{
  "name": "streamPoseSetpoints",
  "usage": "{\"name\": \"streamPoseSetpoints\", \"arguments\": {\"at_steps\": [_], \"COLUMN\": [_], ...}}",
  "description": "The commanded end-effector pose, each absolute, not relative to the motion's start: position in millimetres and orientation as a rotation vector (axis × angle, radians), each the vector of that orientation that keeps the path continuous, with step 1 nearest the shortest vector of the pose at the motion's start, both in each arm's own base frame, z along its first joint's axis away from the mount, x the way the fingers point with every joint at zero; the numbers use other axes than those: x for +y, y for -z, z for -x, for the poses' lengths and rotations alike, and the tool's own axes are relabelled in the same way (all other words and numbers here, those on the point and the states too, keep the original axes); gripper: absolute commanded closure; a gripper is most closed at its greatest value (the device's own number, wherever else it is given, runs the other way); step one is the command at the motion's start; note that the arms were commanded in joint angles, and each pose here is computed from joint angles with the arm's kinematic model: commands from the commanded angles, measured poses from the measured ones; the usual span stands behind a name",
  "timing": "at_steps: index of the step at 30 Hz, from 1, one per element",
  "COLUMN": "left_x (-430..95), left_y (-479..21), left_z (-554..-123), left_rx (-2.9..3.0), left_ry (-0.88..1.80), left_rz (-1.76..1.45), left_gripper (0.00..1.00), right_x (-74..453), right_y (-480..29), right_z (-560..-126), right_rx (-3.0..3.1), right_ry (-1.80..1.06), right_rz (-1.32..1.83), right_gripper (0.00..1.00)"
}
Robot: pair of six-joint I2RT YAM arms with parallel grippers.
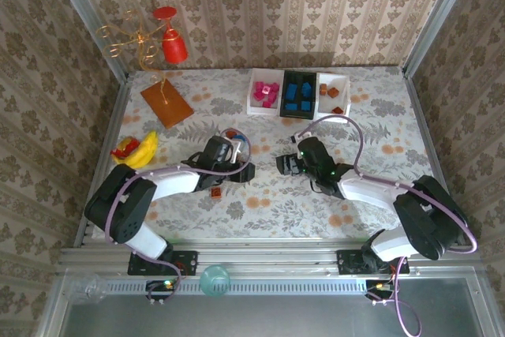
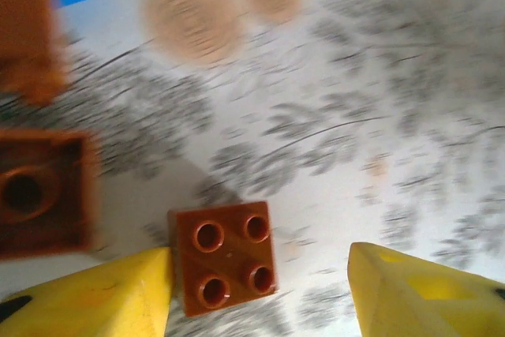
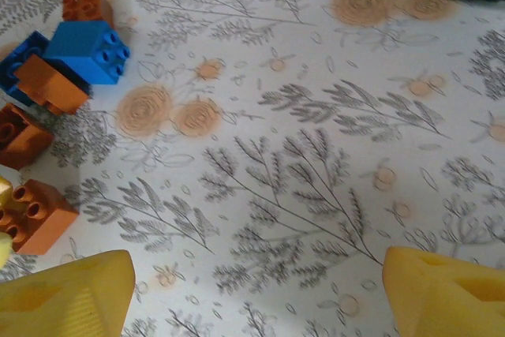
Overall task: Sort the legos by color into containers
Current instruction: Move the lego to the center of the table, then pick up the lego from the center of the table.
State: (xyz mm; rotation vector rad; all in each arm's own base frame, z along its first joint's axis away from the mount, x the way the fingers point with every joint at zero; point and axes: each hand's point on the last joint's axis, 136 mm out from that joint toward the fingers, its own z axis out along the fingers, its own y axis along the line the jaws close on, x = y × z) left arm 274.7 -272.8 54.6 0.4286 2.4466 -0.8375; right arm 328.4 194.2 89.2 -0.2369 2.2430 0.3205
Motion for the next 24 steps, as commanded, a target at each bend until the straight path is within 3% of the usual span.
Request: {"name": "streamPoseSetpoints", "arguments": {"at_steps": [1,5,15,24], "left_x": [-277.9,-237.5,-165.3,-141.0], "left_y": [-77.8,-76.9,-112.5,-129.7], "left_z": [-281.8,-291.5,-290.5,-278.4], "left_rx": [2.339,2.343,2.268,2.208], "left_ry": [0.982,0.938,0.705,0.638], "left_rz": [-0.366,-0.2,-0.084,-0.062], "left_gripper": [0.39,0.39,0.36,0.34], "right_x": [185.7,202.4,311.2,338.3], "right_y": [-105.4,-103.1,-74.8,-25.4], "right_z": [-329.6,-319.9,-301.1,-318.4], "right_rx": [2.175,2.176,2.171,2.265], "right_ry": [-0.32,-0.347,-0.397,-0.293], "right_rz": [0.164,0.209,0.633,0.787], "right_gripper": [0.16,0.16,0.17,0.31]}}
